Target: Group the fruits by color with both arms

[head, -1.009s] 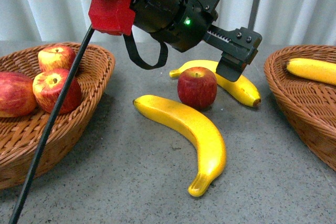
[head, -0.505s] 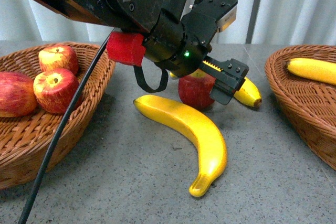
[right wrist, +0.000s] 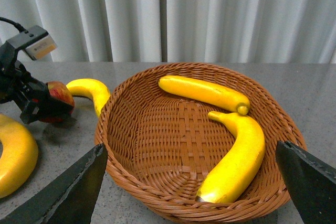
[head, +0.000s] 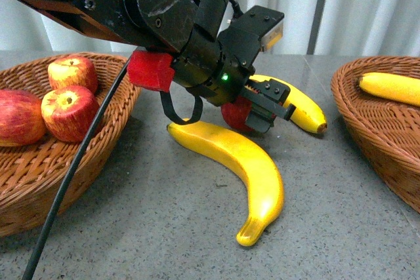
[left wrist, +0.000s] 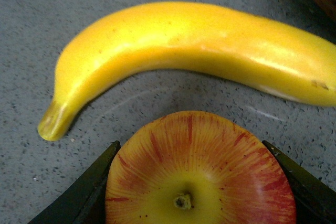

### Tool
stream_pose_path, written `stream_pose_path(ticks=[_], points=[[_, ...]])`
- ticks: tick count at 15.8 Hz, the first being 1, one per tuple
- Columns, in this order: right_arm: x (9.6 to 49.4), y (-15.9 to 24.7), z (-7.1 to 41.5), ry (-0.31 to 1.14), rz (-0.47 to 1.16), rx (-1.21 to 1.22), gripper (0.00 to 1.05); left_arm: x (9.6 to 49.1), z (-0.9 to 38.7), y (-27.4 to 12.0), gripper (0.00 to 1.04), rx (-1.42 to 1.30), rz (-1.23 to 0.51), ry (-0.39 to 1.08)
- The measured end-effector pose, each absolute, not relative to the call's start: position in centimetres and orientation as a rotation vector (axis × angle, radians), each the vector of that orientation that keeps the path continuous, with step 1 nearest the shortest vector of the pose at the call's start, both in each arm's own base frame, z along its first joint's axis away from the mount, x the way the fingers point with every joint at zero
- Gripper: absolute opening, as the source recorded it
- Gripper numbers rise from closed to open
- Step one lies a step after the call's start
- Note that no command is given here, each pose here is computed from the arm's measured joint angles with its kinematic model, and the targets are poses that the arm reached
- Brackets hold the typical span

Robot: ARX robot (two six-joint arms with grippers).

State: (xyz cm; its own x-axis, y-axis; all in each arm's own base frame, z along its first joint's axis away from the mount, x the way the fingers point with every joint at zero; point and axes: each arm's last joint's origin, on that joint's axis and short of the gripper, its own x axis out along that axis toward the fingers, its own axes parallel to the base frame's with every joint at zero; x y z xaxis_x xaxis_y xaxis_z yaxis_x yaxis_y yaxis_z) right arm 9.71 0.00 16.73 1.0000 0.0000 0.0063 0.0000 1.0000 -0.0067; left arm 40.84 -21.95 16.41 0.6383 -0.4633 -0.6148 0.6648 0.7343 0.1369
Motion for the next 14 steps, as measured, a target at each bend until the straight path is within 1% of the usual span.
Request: stream_pose_path(ticks=[1,2,3,4,6,7,8,10,12,14], points=[[9.7,0.0,16.7,-0.006,0.000,-0.007,0.98,40.7,17.0,-21.6,0.70,0.366,-0.638,0.566],[9.7,0.0,16.7,-0.006,0.000,-0.007,0.98,40.2,21.5,-19.4,0.70,0.286,-0.486,0.427],[9.7,0.0,16.7,-0.006,0.000,-0.007,0.98,40.1,22.7,-18.6,0.70,0.263,-0.437,0.383],[9.7,0.0,16.7,-0.006,0.000,-0.007,0.98,39.3,25.2,-16.7,0.70,0.211,-0.336,0.309],[9.7,0.0,16.7,-0.006,0.000,-0.007,0.98,37.4,27.9,-12.9,0.70,0.127,-0.166,0.237],[9.7,0.0,16.7,-0.006,0.000,-0.007,0.98,36.7,28.1,-11.8,0.70,0.109,-0.130,0.235],[9.7,0.0,16.7,-0.006,0.000,-0.007,0.98,35.4,27.8,-9.9,0.70,0.071,-0.066,0.249],[9.7,0.0,16.7,-0.006,0.000,-0.007,0.98,31.9,26.2,-6.8,0.69,-0.009,0.017,0.301],[9.7,0.0,16.7,-0.006,0.000,-0.007,0.98,29.0,26.0,-6.0,0.69,-0.085,-0.003,0.305],[9.7,0.0,16.7,-0.006,0.000,-0.007,0.98,27.9,25.3,-5.8,0.69,-0.095,0.003,0.307]])
